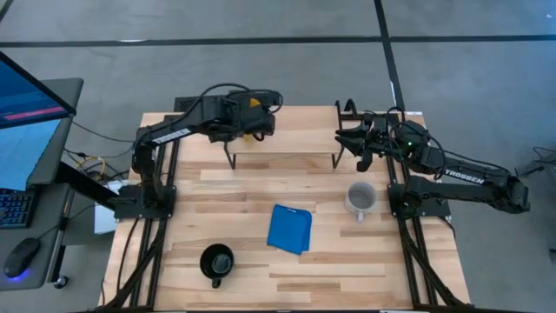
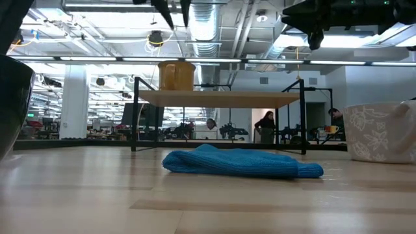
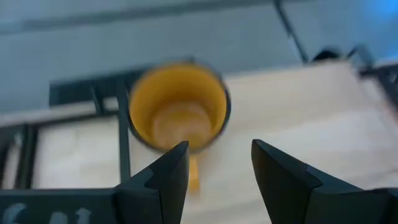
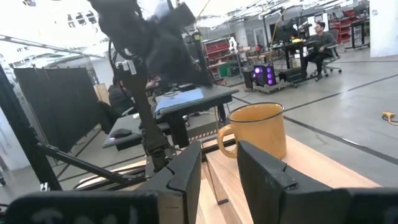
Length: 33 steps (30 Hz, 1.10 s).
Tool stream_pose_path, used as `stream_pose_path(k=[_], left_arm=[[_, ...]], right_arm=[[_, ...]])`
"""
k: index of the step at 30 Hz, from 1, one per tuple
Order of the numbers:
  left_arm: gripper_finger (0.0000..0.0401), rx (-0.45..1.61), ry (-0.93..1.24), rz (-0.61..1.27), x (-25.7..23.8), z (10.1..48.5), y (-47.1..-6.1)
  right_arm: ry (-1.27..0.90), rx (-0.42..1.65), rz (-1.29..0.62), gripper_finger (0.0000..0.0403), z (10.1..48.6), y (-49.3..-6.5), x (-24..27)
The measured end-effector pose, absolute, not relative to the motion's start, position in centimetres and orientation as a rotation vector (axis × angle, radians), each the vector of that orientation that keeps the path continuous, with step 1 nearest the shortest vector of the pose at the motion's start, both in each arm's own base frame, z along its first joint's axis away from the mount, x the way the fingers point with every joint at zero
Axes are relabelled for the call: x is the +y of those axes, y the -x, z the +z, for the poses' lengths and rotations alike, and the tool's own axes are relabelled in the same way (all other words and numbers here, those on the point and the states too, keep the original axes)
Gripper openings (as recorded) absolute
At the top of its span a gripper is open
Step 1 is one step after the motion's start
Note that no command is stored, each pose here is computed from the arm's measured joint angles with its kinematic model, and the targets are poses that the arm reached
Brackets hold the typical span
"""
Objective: Stack small to large cups/mugs on shelf
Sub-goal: Put the white mug on the shelf
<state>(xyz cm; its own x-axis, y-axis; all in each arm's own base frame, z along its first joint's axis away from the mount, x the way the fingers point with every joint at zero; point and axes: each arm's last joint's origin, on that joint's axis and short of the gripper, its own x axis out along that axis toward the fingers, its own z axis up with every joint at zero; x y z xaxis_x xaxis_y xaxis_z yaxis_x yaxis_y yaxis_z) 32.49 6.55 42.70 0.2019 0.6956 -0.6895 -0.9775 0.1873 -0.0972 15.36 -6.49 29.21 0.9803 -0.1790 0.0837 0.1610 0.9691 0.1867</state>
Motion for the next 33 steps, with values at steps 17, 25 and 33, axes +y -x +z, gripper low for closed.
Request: stream_pose_path(k=[17, 25, 33], left_arm=[[0.016, 0.518, 0.248, 1.148, -0.9, 43.9, -28.8], [0.0123, 0.479, 0.28, 1.163, -2.8, 40.8, -24.6], [0.0075, 0.311, 0.32, 1.133, -4.1, 37.9, -19.6]], right_arm=[[-0.266, -0.108, -0.167, 0.0127, 29.2, -15.4, -6.5], [-0.273, -0.107, -0.101, 0.0127, 29.3, -15.8, -5.5], [-0.244, -0.159, -0.002, 0.0127, 29.9, -16.1, -3.9]])
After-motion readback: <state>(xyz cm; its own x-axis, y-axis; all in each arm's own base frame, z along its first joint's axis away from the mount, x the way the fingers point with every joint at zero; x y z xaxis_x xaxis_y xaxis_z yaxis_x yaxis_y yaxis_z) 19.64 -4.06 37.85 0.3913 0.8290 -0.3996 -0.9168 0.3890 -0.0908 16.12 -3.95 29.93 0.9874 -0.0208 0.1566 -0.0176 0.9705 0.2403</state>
